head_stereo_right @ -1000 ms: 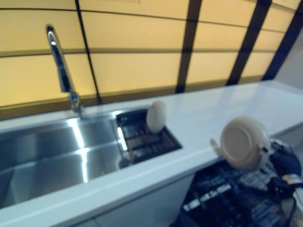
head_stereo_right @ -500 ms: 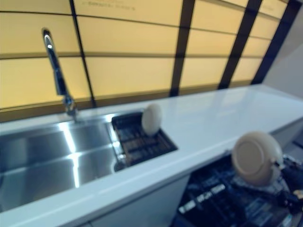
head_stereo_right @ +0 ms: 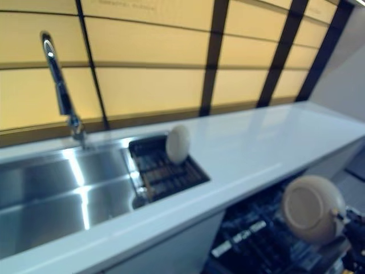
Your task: Take plates into dishwasher
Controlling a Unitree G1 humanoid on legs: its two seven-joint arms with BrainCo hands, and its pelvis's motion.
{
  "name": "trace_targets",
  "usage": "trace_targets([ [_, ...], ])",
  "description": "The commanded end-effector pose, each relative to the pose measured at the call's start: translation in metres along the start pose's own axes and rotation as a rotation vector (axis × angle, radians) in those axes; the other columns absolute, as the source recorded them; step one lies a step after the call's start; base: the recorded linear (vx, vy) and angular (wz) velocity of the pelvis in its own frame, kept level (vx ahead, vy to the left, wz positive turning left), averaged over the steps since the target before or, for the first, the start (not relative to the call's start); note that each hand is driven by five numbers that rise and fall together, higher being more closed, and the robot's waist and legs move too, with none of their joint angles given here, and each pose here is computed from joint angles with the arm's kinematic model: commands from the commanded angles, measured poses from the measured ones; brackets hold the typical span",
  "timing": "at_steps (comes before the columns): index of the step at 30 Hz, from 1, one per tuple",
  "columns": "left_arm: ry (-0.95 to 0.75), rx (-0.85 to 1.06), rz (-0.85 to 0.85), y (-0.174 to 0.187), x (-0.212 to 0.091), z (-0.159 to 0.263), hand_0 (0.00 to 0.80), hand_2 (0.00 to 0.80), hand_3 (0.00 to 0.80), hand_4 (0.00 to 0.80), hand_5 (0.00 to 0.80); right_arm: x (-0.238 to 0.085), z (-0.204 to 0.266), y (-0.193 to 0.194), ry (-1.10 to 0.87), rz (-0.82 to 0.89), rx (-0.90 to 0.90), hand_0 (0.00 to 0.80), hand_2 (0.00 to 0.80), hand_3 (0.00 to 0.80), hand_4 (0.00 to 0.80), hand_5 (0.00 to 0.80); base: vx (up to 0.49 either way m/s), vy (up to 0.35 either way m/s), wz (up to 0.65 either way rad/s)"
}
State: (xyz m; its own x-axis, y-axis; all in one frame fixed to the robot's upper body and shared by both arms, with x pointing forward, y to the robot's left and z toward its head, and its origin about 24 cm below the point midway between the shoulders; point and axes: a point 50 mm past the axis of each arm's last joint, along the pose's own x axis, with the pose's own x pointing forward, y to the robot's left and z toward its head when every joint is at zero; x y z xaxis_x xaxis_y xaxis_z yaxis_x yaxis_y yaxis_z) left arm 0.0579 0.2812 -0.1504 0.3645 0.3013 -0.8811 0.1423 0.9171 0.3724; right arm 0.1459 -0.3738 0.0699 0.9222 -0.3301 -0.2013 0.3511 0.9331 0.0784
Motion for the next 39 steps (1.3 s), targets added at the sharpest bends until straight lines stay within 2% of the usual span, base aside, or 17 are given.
trace_targets([
  [1,-0.059,-0.029,0.079,0.022,0.004,0.019,0.0,0.0,0.0,0.0,0.0,0.013,0.024,0.016,-0.127,0.094,0.025,0.8,0.8,0.8,0.8,0.8,0.009,-0.042,-0.02],
  [11,-0.065,0.008,0.067,0.023,0.004,0.024,0.0,0.0,0.0,0.0,0.0,0.021,0.005,0.052,0.016,0.281,-0.054,0.8,0.8,0.8,0.8,0.8,0.008,-0.006,0.04],
  [17,-0.063,0.032,0.061,0.022,0.004,0.023,0.0,0.0,0.0,0.0,0.0,0.021,-0.005,0.066,0.07,0.33,-0.089,0.8,0.8,0.8,0.8,0.8,0.026,-0.019,0.1],
  [28,-0.078,0.045,0.051,0.022,0.004,0.026,0.0,0.0,0.0,0.0,0.0,0.018,-0.013,0.078,0.099,0.385,-0.108,0.8,0.8,0.8,0.8,0.8,0.008,-0.007,0.03],
  [39,-0.081,0.05,0.049,0.023,0.004,0.028,0.0,0.0,0.0,0.0,0.0,0.022,-0.015,0.085,0.113,0.353,-0.179,0.8,0.8,0.8,0.8,0.8,-0.004,-0.002,0.07],
])
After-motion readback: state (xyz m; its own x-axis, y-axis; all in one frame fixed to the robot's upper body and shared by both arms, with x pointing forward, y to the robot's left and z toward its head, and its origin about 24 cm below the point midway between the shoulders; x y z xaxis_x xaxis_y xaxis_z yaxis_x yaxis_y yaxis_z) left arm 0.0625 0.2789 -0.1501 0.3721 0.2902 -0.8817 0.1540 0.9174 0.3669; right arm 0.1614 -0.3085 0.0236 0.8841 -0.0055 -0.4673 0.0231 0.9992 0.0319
